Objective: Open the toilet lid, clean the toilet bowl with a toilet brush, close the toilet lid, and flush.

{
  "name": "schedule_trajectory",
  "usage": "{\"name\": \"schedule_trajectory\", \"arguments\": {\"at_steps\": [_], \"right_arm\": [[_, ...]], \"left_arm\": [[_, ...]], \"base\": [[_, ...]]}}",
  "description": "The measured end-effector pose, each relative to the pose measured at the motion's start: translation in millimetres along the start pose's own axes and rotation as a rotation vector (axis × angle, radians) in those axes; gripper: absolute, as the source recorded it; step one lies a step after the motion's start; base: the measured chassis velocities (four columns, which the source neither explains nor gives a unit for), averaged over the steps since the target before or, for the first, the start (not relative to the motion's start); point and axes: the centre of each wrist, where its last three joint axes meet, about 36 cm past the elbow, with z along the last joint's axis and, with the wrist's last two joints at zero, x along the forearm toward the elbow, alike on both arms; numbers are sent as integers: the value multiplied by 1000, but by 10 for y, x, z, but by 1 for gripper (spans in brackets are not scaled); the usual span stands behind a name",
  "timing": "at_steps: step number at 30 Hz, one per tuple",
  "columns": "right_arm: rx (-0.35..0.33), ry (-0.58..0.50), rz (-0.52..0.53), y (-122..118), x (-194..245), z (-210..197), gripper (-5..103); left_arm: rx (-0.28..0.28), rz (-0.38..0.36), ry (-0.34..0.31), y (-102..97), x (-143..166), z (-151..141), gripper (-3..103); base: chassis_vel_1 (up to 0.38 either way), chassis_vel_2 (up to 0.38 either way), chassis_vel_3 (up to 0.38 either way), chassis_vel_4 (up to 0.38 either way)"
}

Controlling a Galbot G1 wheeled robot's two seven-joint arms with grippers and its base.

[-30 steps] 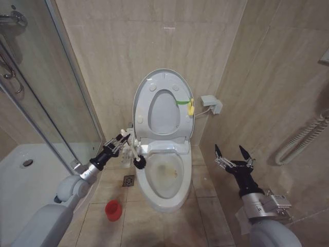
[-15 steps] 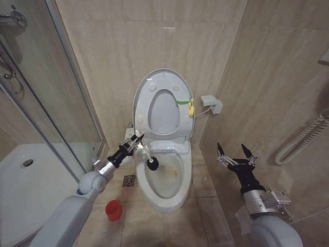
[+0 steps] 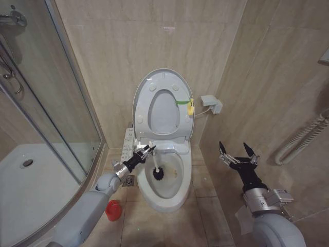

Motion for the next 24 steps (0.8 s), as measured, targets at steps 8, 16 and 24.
{"name": "schedule_trajectory", "arguments": {"at_steps": [8, 16, 24], "right_arm": [[-4, -4, 1, -1, -10, 17, 100], [-4, -8, 0, -13, 5, 6, 100], [0, -7, 1, -41, 12, -6, 100]], "left_arm": [[-39, 50, 78, 55, -33, 188, 26], [-46, 79, 121, -55, -104, 407, 26], [-25, 15, -13, -27, -494, 145, 26]], "base": [[0, 0, 0, 0], [0, 0, 0, 0], [0, 0, 0, 0]]}}
